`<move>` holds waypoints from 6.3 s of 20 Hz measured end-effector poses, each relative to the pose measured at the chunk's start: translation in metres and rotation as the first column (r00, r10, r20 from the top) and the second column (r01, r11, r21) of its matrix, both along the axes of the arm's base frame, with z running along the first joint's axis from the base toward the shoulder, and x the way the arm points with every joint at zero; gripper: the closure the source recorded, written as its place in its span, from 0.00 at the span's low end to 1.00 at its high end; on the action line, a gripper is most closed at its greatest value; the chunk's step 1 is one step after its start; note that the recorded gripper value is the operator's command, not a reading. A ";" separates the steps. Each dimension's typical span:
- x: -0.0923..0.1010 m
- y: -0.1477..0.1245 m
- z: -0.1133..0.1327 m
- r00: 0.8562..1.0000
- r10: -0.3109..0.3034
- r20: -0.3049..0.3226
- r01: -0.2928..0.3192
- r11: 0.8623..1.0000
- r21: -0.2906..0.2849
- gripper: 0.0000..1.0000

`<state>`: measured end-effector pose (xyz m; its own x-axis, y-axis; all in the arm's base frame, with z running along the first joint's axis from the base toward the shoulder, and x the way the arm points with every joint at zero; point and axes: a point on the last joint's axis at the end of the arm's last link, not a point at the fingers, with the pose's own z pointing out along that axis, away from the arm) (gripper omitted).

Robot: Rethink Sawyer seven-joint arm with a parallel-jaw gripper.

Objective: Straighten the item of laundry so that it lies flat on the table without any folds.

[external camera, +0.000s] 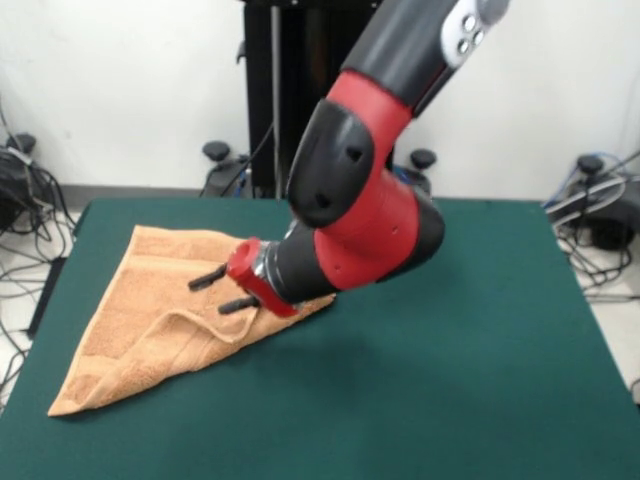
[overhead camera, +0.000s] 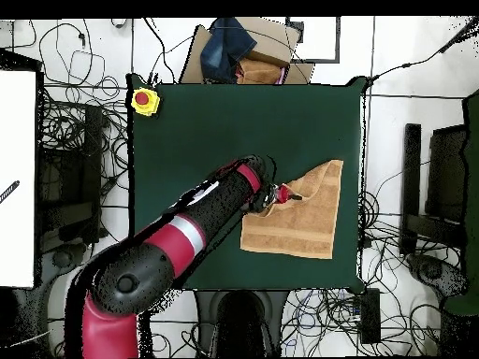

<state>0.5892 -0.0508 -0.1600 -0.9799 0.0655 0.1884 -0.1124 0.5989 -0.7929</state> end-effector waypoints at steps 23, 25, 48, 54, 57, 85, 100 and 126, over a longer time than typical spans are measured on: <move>0.053 0.041 0.107 0.994 -0.056 0.099 0.057 0.998 -0.005 0.00; 0.051 0.043 0.085 0.995 -0.051 0.082 0.051 0.999 0.001 0.00; 0.035 0.068 0.050 0.993 -0.098 0.070 0.090 0.989 0.115 0.00; 0.033 0.073 0.027 0.996 -0.070 0.052 0.063 0.991 0.116 0.00; 0.026 0.075 0.012 0.998 -0.058 0.034 0.054 0.992 0.114 0.00; 0.004 0.034 -0.021 0.996 0.061 0.058 -0.066 0.993 0.095 0.00; -0.013 0.018 -0.036 0.998 0.061 0.027 -0.064 0.994 0.087 0.00; -0.013 0.017 -0.036 0.997 0.078 0.018 -0.079 0.994 0.080 0.00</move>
<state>0.5761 -0.0337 -0.1959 -0.9841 -0.0265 0.1755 -0.1502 0.6508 -0.7443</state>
